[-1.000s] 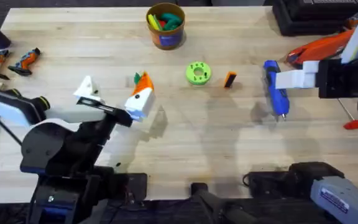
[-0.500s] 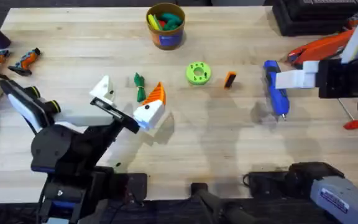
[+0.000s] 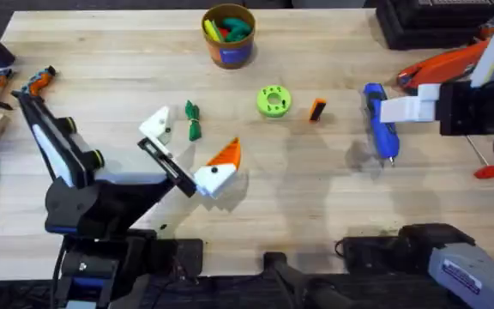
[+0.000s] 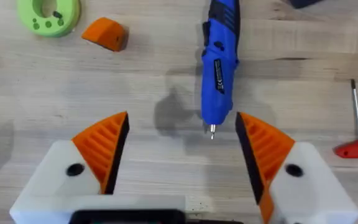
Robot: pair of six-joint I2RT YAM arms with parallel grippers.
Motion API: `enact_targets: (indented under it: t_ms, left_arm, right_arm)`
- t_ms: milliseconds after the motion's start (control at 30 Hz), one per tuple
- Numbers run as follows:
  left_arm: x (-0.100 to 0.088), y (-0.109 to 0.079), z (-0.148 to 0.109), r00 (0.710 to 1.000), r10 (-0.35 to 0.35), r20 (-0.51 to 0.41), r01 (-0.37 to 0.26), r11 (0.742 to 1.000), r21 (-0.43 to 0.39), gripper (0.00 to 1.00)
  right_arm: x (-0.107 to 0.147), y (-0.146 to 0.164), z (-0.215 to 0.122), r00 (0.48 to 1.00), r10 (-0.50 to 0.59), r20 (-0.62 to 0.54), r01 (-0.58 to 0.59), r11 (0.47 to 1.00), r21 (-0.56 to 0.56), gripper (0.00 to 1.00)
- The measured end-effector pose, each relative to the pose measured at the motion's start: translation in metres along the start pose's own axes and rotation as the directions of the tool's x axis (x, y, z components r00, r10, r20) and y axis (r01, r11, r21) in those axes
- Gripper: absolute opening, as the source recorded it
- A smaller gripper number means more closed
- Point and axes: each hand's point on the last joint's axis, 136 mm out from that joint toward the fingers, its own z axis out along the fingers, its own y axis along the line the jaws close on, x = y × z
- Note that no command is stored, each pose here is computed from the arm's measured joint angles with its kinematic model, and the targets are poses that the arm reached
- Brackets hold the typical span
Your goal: Pick up the gripper from the table and insert it into the empty holder that is missing its gripper. Then pick up a screw, insert it into the mounting hole, and use the screwdriver to tighten it. Finally, clean up the table by picking up the vegetable and placing it into the bucket.
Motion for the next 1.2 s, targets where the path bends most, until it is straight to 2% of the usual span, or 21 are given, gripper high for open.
enact_targets:
  t_ms: [267,400,700,1200]
  left_arm:
    - [0.01,-0.013,-0.005,0.999,0.03,-0.04,-0.026,0.995,0.101,0.985]
    - [0.011,-0.019,-0.006,0.996,0.076,-0.039,-0.07,0.988,0.138,0.985]
    - [0.012,-0.023,-0.007,0.991,0.128,-0.032,-0.121,0.979,0.164,0.985]
    - [0.012,-0.025,-0.006,0.997,0.068,-0.043,-0.06,0.984,0.17,0.986]
  right_arm:
    - [0.0,0.0,0.0,1.0,0.0,0.0,0.0,1.0,0.0,0.985]
    - [0.0,0.0,0.0,1.0,0.0,0.0,0.0,1.0,0.0,0.985]
    - [0.0,0.0,0.0,1.0,0.0,0.0,0.0,1.0,0.0,0.985]
    - [0.0,0.0,0.0,1.0,0.0,0.0,0.0,1.0,0.0,0.985]
